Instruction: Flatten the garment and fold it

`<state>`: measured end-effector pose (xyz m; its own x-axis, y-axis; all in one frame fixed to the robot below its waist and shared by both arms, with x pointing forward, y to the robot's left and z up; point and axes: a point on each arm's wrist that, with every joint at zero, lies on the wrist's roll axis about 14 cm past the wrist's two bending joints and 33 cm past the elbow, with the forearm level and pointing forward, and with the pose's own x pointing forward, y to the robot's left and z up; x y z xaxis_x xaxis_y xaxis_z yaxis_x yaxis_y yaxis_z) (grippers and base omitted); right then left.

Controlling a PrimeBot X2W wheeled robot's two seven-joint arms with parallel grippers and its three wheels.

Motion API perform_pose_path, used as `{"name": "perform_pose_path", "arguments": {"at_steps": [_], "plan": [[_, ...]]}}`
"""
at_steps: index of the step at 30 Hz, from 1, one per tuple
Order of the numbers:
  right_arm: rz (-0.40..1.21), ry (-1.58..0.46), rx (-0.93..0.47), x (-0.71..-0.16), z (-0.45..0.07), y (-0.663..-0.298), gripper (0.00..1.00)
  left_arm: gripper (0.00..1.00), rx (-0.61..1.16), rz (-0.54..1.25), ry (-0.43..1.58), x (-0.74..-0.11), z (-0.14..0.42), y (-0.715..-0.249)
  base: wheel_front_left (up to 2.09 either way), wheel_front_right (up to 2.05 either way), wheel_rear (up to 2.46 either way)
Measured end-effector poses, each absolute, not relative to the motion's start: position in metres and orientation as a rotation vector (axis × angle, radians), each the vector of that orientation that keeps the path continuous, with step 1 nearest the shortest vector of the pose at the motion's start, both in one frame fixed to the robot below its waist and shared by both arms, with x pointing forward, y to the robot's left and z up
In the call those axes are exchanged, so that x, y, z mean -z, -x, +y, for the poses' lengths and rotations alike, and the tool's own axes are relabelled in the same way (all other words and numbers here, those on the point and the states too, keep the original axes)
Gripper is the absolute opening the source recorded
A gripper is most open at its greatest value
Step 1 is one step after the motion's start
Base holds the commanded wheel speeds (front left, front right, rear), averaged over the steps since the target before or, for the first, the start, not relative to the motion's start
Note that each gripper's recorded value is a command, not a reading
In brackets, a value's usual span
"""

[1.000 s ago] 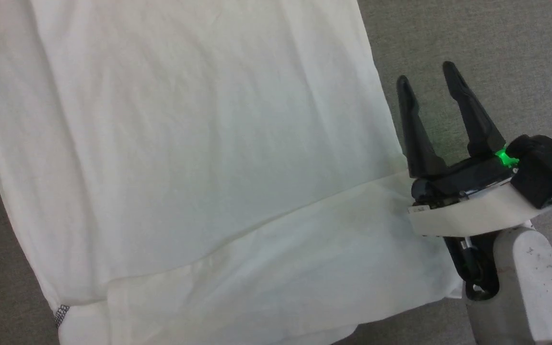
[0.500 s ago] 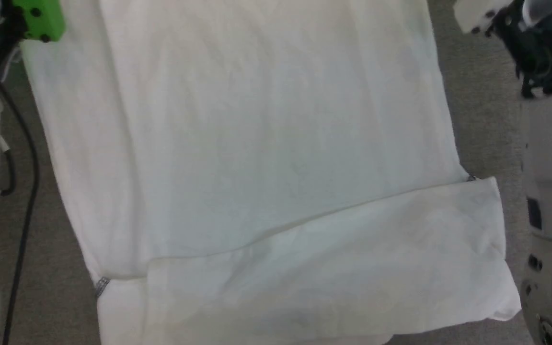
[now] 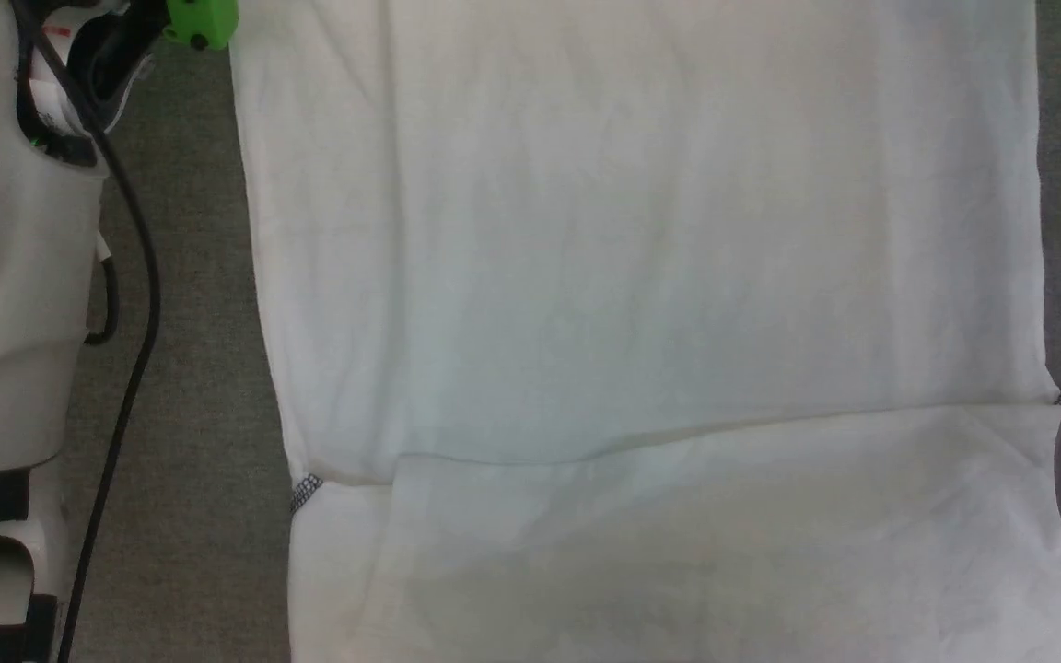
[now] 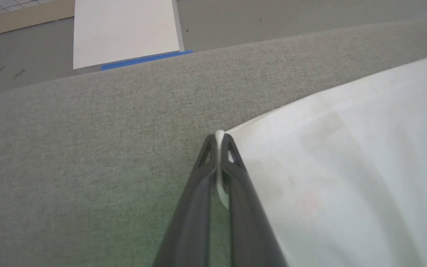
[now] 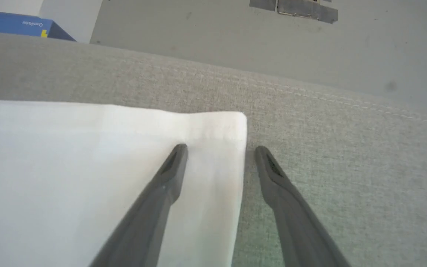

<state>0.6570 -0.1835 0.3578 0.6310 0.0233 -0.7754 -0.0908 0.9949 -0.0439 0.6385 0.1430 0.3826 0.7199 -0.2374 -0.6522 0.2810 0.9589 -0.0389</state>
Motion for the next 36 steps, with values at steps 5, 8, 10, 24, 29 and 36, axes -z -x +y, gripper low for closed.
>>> {"name": "perform_pose_path", "arguments": {"at_steps": [5, 8, 10, 24, 29, 36], "plan": [[1.015, 0.123, -0.031, -0.355, -0.188, -0.652, 0.00, 0.00, 0.278, 0.726, -0.058, -0.372, 0.148, -0.637, 0.00, 0.00, 0.00], [1.021, 0.140, -0.013, -0.362, -0.193, -0.651, 0.00, 0.00, 0.287, 0.701, -0.058, -0.376, 0.145, -0.642, 0.00, 0.00, 0.00], [0.943, 0.151, 0.000, -0.373, -0.198, -0.658, 0.00, 0.00, 0.292, 0.643, -0.066, -0.384, 0.143, -0.649, 0.00, 0.00, 0.00], [0.428, 0.173, -0.015, -0.447, -0.207, -0.686, 0.00, 0.00, 0.252, 0.140, -0.176, -0.471, 0.146, -0.685, 0.00, 0.00, 0.00], [0.347, 0.137, -0.087, -0.455, -0.195, -0.664, 0.00, 0.00, 0.299, 0.058, -0.162, -0.491, 0.135, -0.668, 0.00, 0.00, 0.00], [0.222, 0.095, -0.196, -0.477, -0.191, -0.584, 0.00, 0.00, 0.438, 0.144, -0.015, -0.472, 0.113, -0.570, 0.00, 0.00, 0.00]]}}
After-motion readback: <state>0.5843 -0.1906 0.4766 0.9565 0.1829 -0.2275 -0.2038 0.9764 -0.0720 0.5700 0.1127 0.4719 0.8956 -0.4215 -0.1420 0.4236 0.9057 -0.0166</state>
